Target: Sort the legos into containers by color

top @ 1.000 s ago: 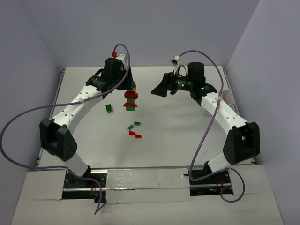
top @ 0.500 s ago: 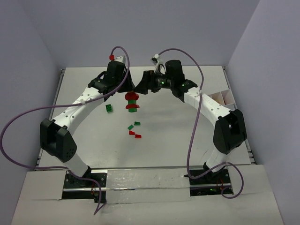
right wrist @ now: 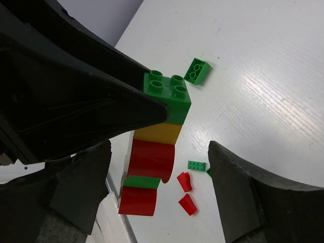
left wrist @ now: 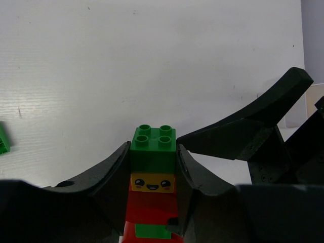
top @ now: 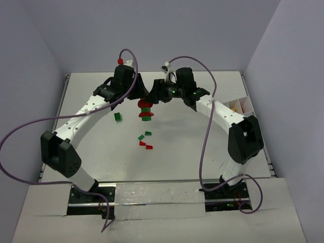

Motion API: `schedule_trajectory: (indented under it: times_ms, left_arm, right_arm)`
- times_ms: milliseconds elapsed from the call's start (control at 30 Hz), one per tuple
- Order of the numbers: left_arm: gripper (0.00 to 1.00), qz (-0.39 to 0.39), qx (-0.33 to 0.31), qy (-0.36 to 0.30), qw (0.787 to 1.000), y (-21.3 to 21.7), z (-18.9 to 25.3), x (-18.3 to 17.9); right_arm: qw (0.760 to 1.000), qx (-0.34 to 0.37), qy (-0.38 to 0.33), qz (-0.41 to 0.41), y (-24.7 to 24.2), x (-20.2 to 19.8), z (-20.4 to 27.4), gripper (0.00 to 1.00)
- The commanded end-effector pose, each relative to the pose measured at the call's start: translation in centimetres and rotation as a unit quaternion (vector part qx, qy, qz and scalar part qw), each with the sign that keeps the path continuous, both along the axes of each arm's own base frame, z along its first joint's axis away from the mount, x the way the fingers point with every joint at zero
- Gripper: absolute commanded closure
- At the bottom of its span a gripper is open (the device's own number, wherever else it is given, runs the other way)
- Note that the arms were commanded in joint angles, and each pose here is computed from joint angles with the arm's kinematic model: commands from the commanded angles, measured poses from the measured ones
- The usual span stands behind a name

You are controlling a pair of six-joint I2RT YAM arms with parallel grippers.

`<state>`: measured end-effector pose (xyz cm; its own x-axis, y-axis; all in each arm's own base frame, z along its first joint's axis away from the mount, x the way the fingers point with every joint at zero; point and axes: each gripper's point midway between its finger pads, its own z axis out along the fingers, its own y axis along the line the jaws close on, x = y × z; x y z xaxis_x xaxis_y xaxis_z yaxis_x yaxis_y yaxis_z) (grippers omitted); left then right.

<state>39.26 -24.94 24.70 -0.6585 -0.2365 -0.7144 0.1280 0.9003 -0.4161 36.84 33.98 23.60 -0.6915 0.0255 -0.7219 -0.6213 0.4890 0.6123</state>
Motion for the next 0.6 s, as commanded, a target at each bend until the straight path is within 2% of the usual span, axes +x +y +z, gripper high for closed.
schedule_trajectory:
  times_ms: [0, 67, 167, 267, 367, 467, 567]
  left_arm:
    - [1.0, -0.013, -0.047, -0.035, 0.998, -1.2, 3.6, 0.0]
    - [1.0, -0.01, -0.049, -0.035, 0.998, -1.0, 3.7, 0.1]
    - [1.0, -0.003, -0.048, -0.035, 0.998, -0.7, 3.7, 0.2]
    - [1.0, 0.013, -0.042, -0.037, 0.998, 0.0, 3.4, 0.6]
    - [1.0, 0.035, -0.027, -0.042, 0.998, 0.9, 3.2, 1.1]
    - [1.0, 0.046, -0.024, -0.044, 0.998, 1.6, 2.8, 1.6]
    - [1.0, 0.05, -0.022, -0.042, 0.998, 1.9, 2.4, 1.8]
  right_arm:
    - [1.0, 0.019, 0.007, 0.02, 1.2, -0.7, 0.1, 0.19]
    - [0.999, 0.021, 0.011, 0.025, 1.5, -1.0, 0.0, 0.22]
    - [0.999, 0.02, 0.022, 0.032, 1.9, -1.3, -0.6, 0.38]
    - [0.999, 0.018, 0.031, 0.035, 2.0, -1.5, -1.2, 0.62]
    - [0.998, 0.015, 0.038, 0.037, 2.0, -1.8, -1.9, 0.74]
    - [0.999, 0.018, 0.029, 0.038, 2.0, -1.8, -1.9, 0.97]
    - [0.999, 0.013, 0.028, 0.04, 1.7, -2.1, -2.4, 1.0]
